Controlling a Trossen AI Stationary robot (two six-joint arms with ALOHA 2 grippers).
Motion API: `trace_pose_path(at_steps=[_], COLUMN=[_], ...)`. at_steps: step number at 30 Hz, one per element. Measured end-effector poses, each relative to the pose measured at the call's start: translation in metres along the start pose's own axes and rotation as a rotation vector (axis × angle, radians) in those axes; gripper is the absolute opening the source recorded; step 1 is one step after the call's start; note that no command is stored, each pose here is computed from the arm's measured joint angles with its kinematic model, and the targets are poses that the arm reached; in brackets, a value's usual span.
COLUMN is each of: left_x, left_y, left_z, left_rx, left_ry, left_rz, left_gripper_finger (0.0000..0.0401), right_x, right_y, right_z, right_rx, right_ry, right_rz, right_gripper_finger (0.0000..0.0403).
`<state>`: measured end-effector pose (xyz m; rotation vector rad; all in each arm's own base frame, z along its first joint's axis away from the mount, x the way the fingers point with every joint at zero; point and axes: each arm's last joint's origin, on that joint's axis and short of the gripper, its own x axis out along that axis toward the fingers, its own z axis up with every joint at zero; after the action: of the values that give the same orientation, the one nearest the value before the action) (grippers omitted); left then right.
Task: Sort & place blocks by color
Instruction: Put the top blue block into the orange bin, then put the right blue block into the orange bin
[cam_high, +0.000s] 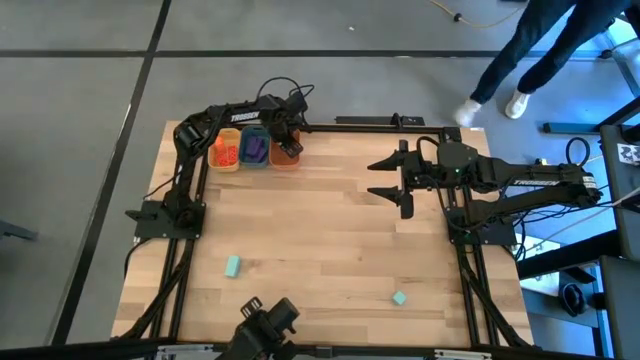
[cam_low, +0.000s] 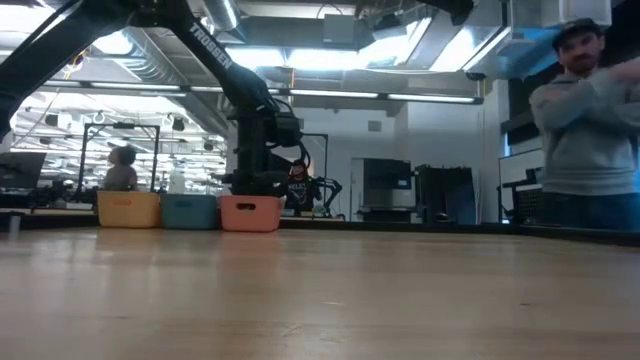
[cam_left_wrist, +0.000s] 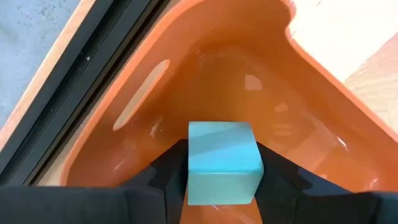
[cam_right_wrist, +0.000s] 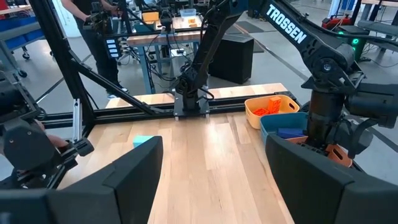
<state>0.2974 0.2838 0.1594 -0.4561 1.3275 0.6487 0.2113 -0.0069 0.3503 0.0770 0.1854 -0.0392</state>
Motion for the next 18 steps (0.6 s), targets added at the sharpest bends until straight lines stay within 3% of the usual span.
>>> trace_pose_path(at_steps=[12, 18], left_x=[-0.002, -0.032], left_y=[0.0, 0.002], left_z=[0.0, 0.017], left_rx=[0.026, 0.061], left_ry=[0.017, -0.023], left_rz=[0.01, 0.004], left_gripper_finger=[0.0208, 0.0243], right_x=[0.0, 0.0], right_y=[0.0, 0.0], right_z=[0.0, 0.0], right_rx=[0.0, -0.004], right_ry=[0.0, 0.0], right_rz=[0.0, 0.0], right_gripper_finger=[0.0287, 0.0287])
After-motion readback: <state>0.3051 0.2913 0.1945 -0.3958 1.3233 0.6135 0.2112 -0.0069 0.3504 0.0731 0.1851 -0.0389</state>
